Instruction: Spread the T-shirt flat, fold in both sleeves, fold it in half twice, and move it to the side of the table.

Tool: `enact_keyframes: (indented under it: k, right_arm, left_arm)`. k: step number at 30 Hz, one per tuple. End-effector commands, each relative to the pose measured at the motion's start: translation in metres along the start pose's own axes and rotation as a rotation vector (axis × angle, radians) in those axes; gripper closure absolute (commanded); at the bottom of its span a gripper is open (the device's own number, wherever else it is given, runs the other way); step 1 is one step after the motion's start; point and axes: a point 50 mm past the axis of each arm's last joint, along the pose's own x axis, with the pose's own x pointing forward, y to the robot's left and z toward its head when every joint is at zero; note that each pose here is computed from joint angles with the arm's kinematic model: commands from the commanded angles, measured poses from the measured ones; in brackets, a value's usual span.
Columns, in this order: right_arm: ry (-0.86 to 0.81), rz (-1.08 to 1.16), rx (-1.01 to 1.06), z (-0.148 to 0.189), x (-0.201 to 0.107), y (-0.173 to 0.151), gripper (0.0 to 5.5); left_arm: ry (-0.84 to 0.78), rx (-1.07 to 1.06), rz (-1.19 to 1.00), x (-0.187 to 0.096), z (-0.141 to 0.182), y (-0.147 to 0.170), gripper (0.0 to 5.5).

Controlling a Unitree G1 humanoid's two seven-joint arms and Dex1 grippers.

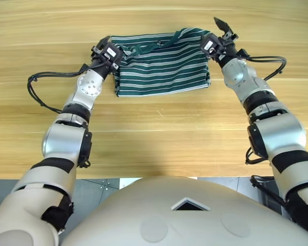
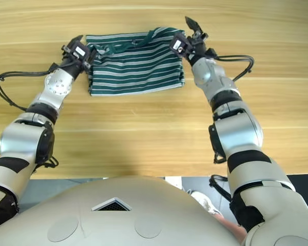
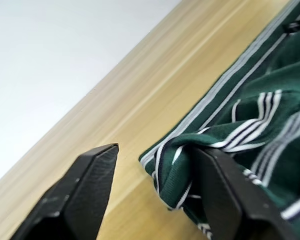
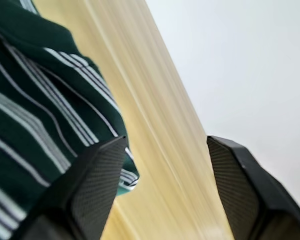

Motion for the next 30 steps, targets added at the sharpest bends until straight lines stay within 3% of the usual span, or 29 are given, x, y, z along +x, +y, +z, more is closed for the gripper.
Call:
enact_keyframes:
  k: [1, 8, 11, 16, 22, 26, 30]
  right_arm:
    - [-0.174, -0.005, -0.062, 0.038, 0.011, 0.013, 2.39]
    - [-0.651, 0.232, -0.15, 0.12, -0.024, 0.091, 2.39]
    - [-0.711, 0.308, -0.177, 0.135, -0.034, 0.106, 2.39]
    - [-0.584, 0.452, -0.382, 0.103, -0.027, 0.118, 2.39]
    - [-0.639, 0.568, -0.578, 0.066, -0.05, 0.087, 2.39]
    - [-0.672, 0.679, -0.634, 0.042, -0.096, 0.069, 2.39]
    - [-0.494, 0.817, -0.534, 0.003, -0.166, 0.05, 2.39]
  left_arm:
    - [0.039, -0.022, 0.082, 0.016, 0.015, 0.013, 2.14]
    - [0.198, -0.07, 0.174, 0.019, 0.006, 0.026, 1.08]
    - [0.252, -0.119, 0.228, 0.008, -0.011, 0.025, 0.69]
    - [0.189, -0.176, 0.327, -0.005, -0.019, 0.032, 0.69]
    - [0.049, -0.166, 0.405, -0.008, -0.009, 0.047, 0.69]
    - [-0.051, -0.183, 0.517, -0.01, 0.003, 0.065, 0.69]
    - [-0.139, -0.173, 0.542, -0.006, 0.018, 0.071, 0.69]
